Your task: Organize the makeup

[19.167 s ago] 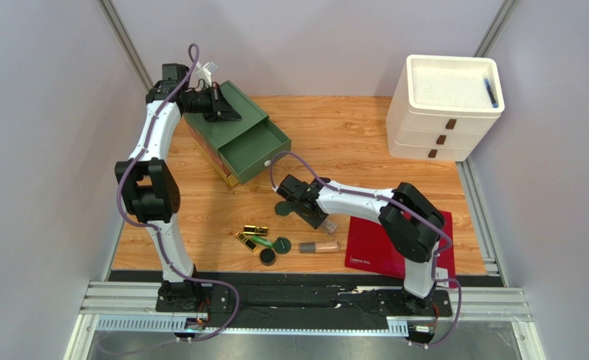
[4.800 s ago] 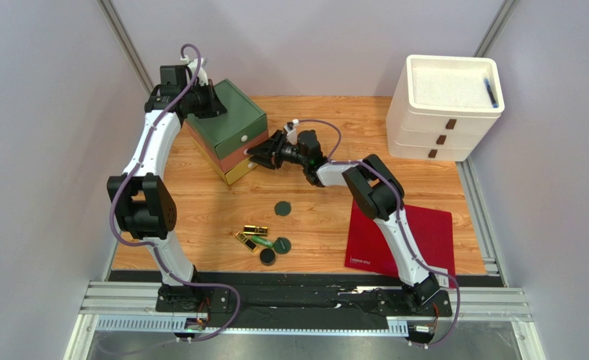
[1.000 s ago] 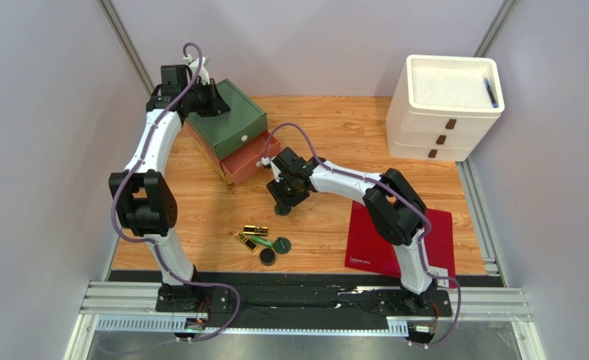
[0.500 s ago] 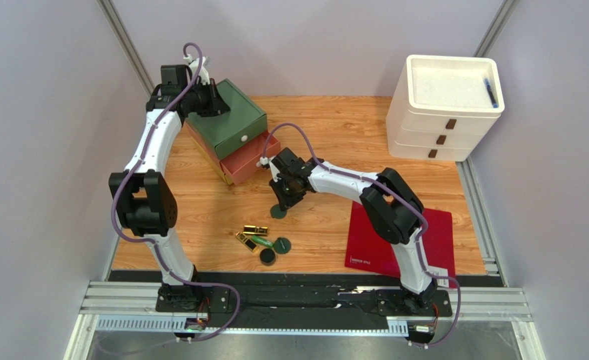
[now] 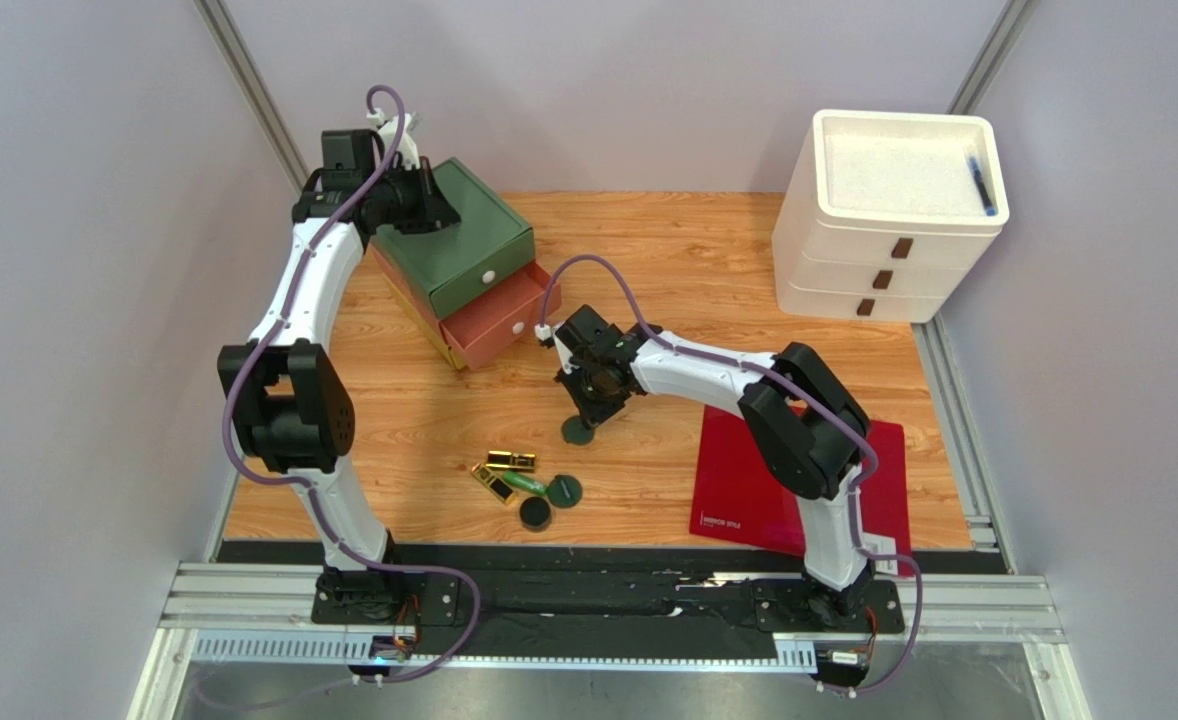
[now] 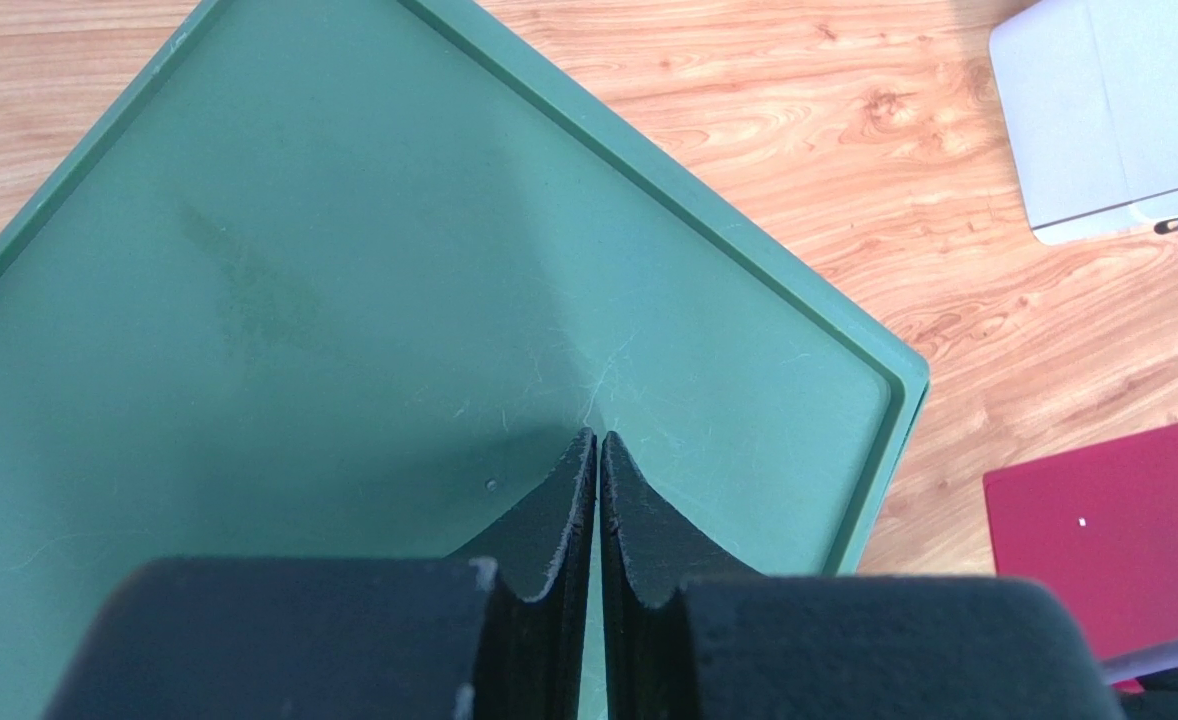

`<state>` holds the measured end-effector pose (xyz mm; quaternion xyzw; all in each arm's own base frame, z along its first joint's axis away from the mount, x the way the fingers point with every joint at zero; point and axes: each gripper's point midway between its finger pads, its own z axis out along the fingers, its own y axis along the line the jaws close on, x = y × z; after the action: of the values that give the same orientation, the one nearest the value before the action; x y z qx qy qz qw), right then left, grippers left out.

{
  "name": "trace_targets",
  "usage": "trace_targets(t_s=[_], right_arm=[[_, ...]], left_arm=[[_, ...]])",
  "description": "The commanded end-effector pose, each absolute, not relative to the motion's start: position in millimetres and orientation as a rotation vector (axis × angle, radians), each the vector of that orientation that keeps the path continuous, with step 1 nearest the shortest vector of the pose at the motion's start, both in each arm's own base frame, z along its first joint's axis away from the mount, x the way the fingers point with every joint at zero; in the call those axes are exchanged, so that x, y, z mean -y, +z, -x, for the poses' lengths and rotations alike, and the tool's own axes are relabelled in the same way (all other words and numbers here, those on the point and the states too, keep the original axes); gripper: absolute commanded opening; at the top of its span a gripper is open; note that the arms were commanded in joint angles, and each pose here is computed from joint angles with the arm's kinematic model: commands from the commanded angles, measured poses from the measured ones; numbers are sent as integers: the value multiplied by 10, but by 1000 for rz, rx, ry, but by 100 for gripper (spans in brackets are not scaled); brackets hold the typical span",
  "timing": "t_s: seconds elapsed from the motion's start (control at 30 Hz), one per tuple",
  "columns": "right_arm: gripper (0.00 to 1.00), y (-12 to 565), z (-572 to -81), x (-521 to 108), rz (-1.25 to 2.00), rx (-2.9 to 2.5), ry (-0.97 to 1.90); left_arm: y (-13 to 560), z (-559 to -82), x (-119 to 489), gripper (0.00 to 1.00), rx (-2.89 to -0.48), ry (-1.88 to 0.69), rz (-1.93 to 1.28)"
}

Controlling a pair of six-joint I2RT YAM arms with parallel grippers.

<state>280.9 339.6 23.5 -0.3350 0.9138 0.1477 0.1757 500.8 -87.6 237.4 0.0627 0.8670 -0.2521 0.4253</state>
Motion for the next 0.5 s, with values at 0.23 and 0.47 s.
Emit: trace_targets(t_s=[0.23, 0.47], right_arm=[[0, 671, -3063, -2851, 767, -2572, 209], [5, 1027, -3100, -3090, 814, -2489, 355]], left_arm=[[1616, -4679, 801, 9, -2449, -613, -105], [1614, -4679, 812, 9, -2446, -621, -105]])
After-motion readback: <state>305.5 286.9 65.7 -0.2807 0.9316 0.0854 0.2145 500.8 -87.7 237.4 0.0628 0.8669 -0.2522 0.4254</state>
